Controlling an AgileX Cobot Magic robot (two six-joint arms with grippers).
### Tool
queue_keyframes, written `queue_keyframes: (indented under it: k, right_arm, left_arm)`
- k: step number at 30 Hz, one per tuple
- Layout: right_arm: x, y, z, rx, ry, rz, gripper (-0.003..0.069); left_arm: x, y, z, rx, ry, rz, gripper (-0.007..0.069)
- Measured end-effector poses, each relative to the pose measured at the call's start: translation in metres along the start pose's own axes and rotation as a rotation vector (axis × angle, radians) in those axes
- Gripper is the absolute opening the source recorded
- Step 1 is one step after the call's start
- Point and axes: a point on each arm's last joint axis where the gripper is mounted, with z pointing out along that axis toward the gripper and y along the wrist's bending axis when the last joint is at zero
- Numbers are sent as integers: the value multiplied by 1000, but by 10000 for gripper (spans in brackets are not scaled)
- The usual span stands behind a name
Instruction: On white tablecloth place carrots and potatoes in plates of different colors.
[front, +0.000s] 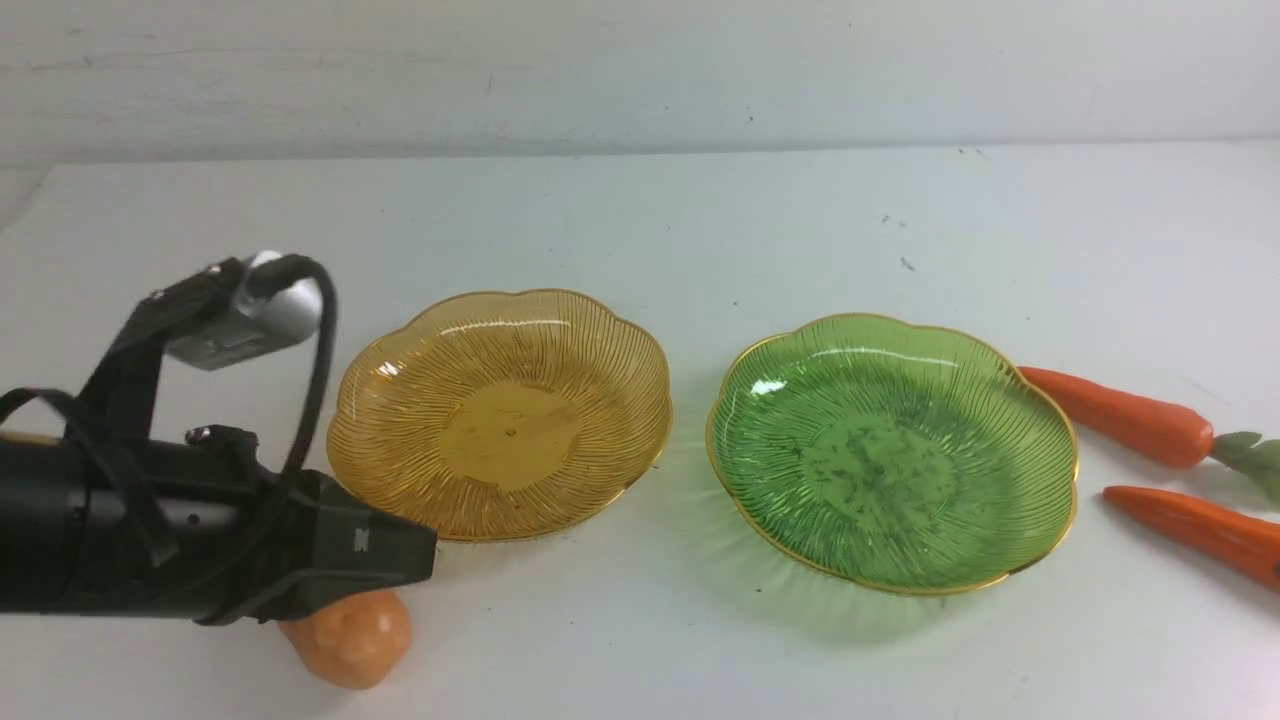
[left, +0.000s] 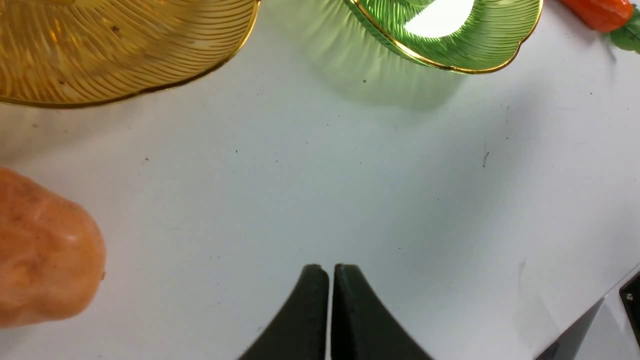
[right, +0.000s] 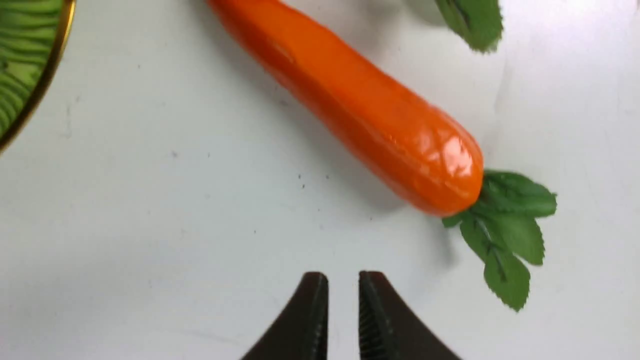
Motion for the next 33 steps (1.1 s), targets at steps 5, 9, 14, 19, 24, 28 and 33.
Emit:
queue_keyframes:
  k: [5,9,14,19,24,28,33]
  right_arm:
    - [-23,5,24,2,15,-101,301]
    - [-27,8,39,5,52,-215,427]
    - [-32,8,61,43,93,-407,515]
    - [-36,5,83,113,130,-544,531]
    - [-37,5,99,140,175,-596,534]
    - [-38,6,103,137,192,-601,524]
    - [-37,8,103,108,201,-576,417]
  left_arm:
    - [0,0,0,-3,1,3,-1]
    - [0,0,0,-3,1,3,-1]
    - [0,0,0,-4,1,4,-1]
    - [0,0,0,-5,2,5,-1]
    - [1,0,0,-1,10,5,-1]
    - [2,-1,0,6,22,6,-1]
    - [2,-1,0,6,23,6,-1]
